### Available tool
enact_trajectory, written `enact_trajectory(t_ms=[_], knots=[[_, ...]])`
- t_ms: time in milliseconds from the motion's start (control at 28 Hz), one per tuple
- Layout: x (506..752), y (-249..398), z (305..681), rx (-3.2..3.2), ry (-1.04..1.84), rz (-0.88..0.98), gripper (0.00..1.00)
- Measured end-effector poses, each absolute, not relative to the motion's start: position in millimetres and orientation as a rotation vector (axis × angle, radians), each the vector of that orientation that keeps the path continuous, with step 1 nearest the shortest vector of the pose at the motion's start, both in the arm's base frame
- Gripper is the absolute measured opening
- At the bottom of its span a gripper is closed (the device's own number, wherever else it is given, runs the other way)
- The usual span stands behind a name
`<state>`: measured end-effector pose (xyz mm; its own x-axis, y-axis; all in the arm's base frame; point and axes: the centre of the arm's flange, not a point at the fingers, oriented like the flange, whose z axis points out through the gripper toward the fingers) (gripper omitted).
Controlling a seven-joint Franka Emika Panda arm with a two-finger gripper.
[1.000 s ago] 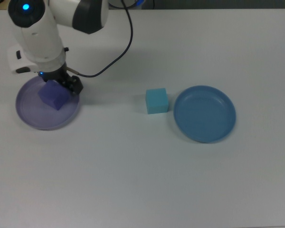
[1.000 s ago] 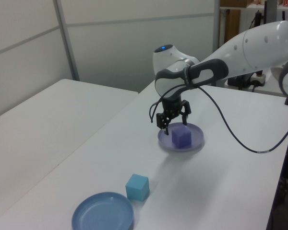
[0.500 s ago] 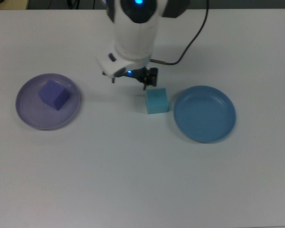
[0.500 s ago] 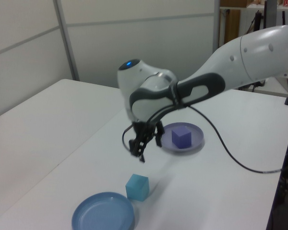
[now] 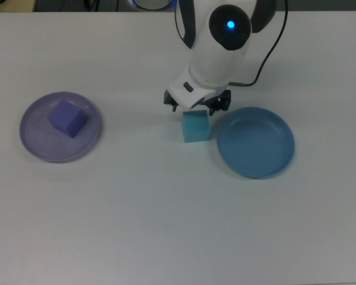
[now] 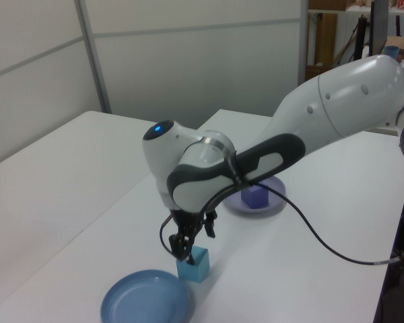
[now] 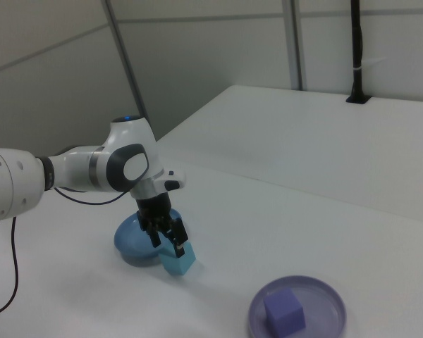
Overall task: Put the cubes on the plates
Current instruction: 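Grasp the light-blue cube and lift it toward the blue plate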
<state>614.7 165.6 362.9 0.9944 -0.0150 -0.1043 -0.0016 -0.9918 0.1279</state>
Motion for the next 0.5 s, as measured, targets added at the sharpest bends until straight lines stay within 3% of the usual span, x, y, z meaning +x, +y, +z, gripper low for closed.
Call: enact_trajectory(t_ms=[500], knots=[[620.5,179.3,334.2,2.98,0.024,-0.145,1.0]])
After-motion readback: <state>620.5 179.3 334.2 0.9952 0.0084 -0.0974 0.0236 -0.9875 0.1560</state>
